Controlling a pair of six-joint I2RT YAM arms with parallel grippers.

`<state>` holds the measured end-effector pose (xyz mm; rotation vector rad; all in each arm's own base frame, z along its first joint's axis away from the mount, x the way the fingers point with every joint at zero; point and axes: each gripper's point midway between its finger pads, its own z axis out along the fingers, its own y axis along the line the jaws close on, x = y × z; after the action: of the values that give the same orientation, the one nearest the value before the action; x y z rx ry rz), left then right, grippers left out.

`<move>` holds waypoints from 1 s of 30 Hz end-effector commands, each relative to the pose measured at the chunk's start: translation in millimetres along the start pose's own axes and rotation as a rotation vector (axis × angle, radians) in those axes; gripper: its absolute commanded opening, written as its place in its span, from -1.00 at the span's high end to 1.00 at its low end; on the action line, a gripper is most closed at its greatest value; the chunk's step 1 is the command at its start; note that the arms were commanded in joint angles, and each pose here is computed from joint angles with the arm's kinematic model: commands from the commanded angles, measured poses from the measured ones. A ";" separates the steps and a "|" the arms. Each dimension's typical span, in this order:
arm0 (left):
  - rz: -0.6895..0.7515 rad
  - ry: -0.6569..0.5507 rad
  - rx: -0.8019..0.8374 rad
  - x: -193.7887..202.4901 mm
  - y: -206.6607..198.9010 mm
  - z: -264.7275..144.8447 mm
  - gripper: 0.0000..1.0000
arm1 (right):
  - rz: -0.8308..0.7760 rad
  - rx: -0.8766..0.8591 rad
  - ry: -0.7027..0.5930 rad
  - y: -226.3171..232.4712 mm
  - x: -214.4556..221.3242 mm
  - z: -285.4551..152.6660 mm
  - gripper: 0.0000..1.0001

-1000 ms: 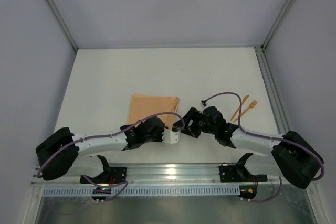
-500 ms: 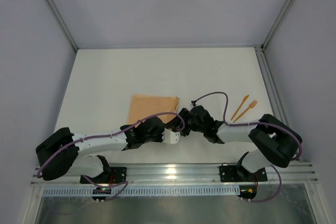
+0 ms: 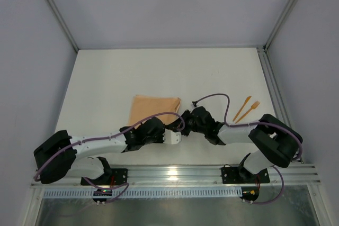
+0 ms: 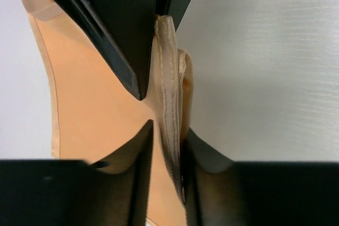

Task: Fold the napkin into a case and place the utensils inside
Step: Pick up the upper triangle-folded napkin from the center of the board.

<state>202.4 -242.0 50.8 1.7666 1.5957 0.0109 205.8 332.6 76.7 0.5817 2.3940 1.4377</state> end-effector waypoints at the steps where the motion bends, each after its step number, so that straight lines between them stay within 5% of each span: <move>1: -0.048 -0.008 -0.029 1.3 0.7 -6.6 0.34 | 0.005 -0.118 -0.011 35.8 -1.5 -7.7 0.94; 7: -0.107 0.022 -0.058 14.6 -2.9 -10.4 0.14 | 0.058 -0.133 -0.012 34.6 -0.7 -10.5 0.94; 30: 0.021 0.345 -0.135 118.7 -24.0 -51.0 0.25 | 0.055 -0.103 -0.035 25.4 -7.4 -22.0 0.94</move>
<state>184.6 -133.2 23.6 1.7039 1.7838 0.3409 204.1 322.3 93.9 0.6701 2.3315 1.5156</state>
